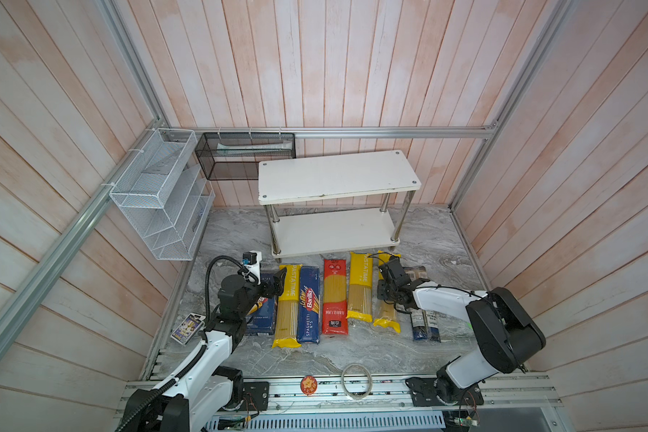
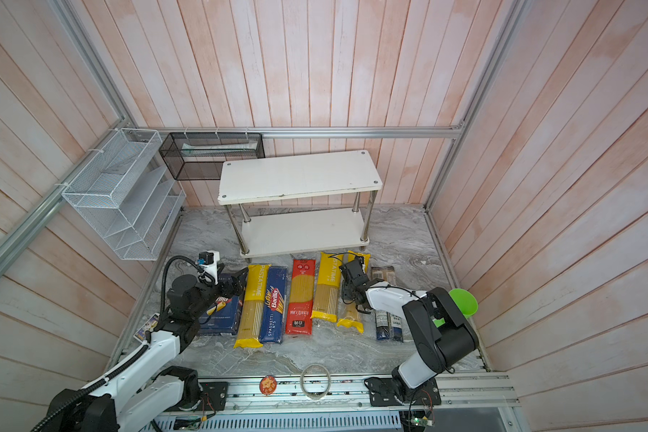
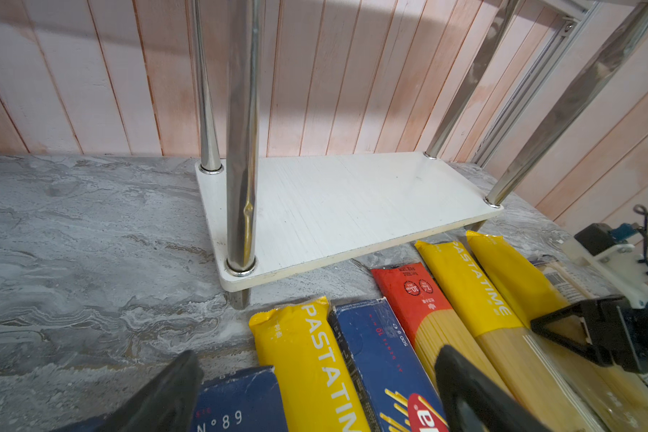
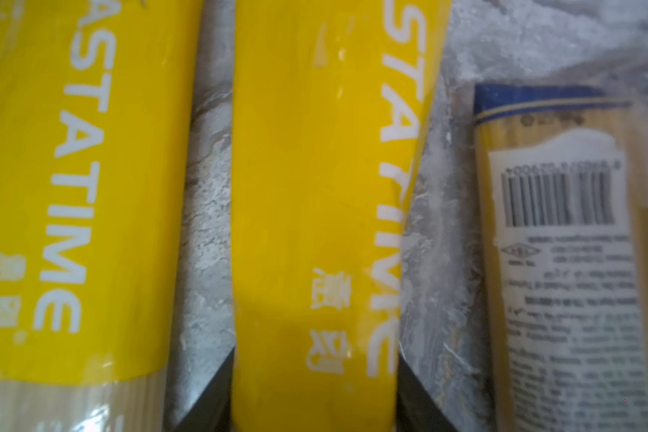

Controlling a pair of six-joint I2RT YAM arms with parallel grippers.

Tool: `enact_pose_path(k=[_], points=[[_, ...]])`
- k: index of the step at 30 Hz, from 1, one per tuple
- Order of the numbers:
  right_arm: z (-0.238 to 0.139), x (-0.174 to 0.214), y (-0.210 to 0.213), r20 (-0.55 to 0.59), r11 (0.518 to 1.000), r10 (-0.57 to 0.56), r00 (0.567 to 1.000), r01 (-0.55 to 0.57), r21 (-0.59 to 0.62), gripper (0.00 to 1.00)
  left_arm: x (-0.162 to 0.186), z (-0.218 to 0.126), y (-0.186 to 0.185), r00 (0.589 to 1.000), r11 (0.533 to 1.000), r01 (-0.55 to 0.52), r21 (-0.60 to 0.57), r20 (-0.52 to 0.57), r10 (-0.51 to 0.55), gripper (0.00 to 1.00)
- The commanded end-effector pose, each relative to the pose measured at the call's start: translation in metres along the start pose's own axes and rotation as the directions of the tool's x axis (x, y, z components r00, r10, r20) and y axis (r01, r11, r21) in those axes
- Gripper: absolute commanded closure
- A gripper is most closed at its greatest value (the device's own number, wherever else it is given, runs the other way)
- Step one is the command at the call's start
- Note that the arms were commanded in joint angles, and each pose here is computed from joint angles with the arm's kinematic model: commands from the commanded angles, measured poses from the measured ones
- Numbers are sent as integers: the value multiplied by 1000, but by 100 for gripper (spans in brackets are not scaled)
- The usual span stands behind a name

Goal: Place and organize the pasta boxes and bags onto the shelf
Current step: 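Lower the right gripper and close it on the yellow PASTATIME bag's top end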

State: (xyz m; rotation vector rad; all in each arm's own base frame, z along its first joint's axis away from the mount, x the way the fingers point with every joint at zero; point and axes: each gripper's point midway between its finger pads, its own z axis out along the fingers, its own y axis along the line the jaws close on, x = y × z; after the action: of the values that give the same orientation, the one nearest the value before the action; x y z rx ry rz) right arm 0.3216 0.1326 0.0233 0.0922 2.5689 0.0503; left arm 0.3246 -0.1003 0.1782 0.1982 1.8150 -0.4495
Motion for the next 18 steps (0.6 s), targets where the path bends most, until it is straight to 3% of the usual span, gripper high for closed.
enact_pose_path(k=[1, 6, 12, 18], points=[[2, 20, 0, -75, 998, -60, 995, 58, -17, 58, 5, -6, -3, 1000, 1000, -10, 10, 0, 10, 0], [3, 15, 6, -75, 999, -34, 997, 32, -32, 60, 4, -10, -2, 1000, 1000, -10, 2, 15, 9, 0], [3, 3, 11, -59, 999, 28, 998, -29, -21, 77, 3, -13, -3, 1000, 1000, -13, 2, 28, 13, 0], [-2, 4, 15, -61, 996, 77, 995, -79, -31, 83, 4, -12, -3, 1000, 1000, -11, 5, 22, 11, 0]])
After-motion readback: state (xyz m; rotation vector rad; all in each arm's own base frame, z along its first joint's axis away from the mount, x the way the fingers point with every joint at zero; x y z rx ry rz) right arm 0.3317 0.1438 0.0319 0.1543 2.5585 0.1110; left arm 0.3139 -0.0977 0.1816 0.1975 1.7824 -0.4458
